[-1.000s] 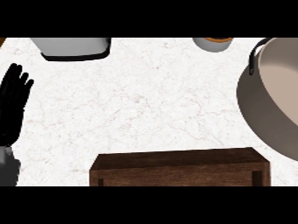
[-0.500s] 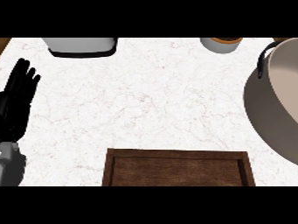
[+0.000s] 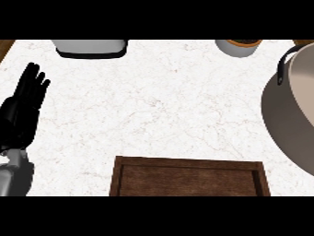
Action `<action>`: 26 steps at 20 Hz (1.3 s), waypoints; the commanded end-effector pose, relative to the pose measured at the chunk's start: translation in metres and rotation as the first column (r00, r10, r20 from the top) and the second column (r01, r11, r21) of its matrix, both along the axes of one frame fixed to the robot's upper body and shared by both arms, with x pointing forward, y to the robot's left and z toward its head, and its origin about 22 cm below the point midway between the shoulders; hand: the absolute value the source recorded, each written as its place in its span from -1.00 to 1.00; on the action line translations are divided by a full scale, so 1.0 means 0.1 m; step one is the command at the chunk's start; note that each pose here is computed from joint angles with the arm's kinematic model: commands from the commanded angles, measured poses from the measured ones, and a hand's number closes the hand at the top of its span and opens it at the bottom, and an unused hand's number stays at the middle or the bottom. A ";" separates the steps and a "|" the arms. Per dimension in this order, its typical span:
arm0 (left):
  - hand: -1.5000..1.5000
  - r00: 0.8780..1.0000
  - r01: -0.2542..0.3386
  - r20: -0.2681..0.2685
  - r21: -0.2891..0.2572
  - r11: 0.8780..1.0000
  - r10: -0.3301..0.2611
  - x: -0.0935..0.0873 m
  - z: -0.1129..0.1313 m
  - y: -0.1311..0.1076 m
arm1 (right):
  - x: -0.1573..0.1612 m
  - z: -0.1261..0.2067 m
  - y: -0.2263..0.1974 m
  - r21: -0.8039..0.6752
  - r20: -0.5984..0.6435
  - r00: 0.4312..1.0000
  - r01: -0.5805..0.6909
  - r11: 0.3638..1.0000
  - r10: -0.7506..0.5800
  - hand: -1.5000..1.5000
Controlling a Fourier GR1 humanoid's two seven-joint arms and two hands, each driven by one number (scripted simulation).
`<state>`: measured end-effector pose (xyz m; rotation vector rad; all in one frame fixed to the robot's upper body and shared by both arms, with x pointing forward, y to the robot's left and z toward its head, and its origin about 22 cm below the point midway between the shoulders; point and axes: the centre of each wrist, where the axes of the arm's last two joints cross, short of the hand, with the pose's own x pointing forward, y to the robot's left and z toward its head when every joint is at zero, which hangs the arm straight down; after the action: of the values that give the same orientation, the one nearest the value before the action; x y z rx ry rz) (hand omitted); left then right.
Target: Pick the bell pepper from the tray and place it in the pot
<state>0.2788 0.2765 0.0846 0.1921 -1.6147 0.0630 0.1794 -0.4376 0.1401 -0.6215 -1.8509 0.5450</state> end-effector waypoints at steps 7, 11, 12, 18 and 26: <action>0.00 0.999 0.040 0.007 0.000 0.999 -0.040 0.17 0.09 -0.22 | 0.66 -0.32 -0.20 -0.373 0.146 0.965 0.259 0.891 -0.220 1.00; 0.00 1.000 0.024 0.003 0.007 1.000 -0.025 0.06 0.12 -0.15 | 1.03 -0.65 -0.09 -0.385 0.115 0.973 0.231 0.894 -0.202 1.00; 0.00 1.000 0.022 0.013 0.001 1.000 -0.022 0.17 0.11 -0.10 | 0.92 -0.73 -0.31 -0.411 0.071 0.978 0.209 0.887 -0.198 1.00; 0.00 1.000 0.023 0.020 0.005 1.000 -0.023 0.17 0.13 -0.10 | 0.98 -0.97 -0.35 -0.271 -0.148 0.960 0.191 0.944 -0.237 -1.00; 0.00 0.999 0.044 0.012 0.004 0.999 -0.044 0.09 0.04 -0.03 | 1.06 -1.08 -0.23 0.020 -0.188 0.982 -0.004 1.000 0.008 -1.00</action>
<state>0.2895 0.2718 0.0875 0.1590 -1.6263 0.0335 0.2749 -0.4831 0.0671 -0.7411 -1.5717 0.7836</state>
